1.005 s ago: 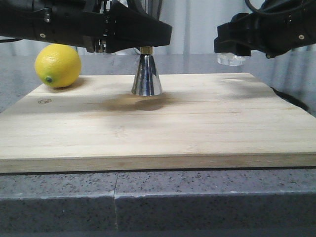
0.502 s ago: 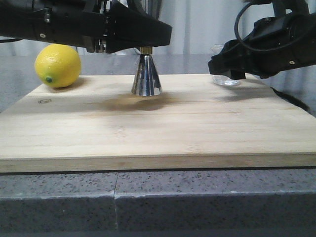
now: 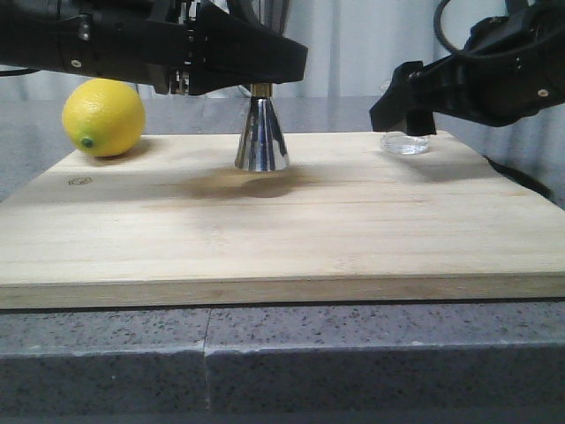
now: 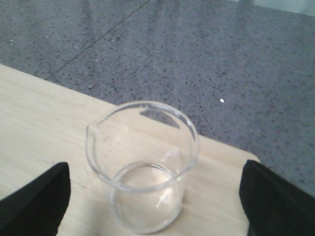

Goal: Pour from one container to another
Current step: 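Lower the empty beaker onto the board and open the right gripper, then lower the filled jigger onto the board with the left gripper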

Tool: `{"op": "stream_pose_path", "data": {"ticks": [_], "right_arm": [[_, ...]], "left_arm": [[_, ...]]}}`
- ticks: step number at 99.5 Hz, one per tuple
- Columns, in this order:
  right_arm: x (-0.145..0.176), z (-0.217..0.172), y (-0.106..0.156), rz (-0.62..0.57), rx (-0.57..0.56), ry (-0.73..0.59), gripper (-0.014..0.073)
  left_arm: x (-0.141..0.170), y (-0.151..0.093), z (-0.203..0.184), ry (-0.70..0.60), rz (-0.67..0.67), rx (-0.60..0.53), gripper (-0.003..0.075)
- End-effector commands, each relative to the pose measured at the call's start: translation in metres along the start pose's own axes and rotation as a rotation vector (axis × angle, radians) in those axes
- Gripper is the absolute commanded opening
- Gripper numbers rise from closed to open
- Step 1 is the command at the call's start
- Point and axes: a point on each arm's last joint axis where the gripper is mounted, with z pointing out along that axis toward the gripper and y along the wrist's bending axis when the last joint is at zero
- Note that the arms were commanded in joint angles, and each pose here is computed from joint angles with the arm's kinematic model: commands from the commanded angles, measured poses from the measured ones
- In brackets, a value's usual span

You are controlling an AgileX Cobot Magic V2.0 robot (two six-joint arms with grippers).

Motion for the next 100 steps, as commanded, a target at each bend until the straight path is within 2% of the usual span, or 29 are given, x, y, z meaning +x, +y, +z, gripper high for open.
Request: {"op": "stream_pose_path", "data": {"ticks": [1, 24, 36, 68, 100], "right_arm": [[-0.024, -0.018, 0.003, -0.004, 0.011, -0.044, 0.062], [-0.03, -0.059, 0.009, 0.019, 0.076, 0.138, 0.0618], [-0.037, -0.091, 0.006, 0.067, 0.123, 0.18, 0.0618], [-0.053, -0.156, 0.004, 0.09, 0.175, 0.088, 0.0618], [-0.038, -0.199, 0.009, 0.093, 0.183, -0.021, 0.0618]], "left_arm": [[-0.031, -0.005, -0.002, -0.132, 0.032, 0.014, 0.0196], [-0.031, -0.005, -0.002, -0.132, 0.032, 0.014, 0.0196], [-0.031, -0.005, -0.002, -0.132, 0.032, 0.014, 0.0196], [-0.031, -0.005, -0.002, -0.132, 0.032, 0.014, 0.0196], [-0.031, -0.005, -0.002, -0.132, 0.032, 0.014, 0.0196]]}}
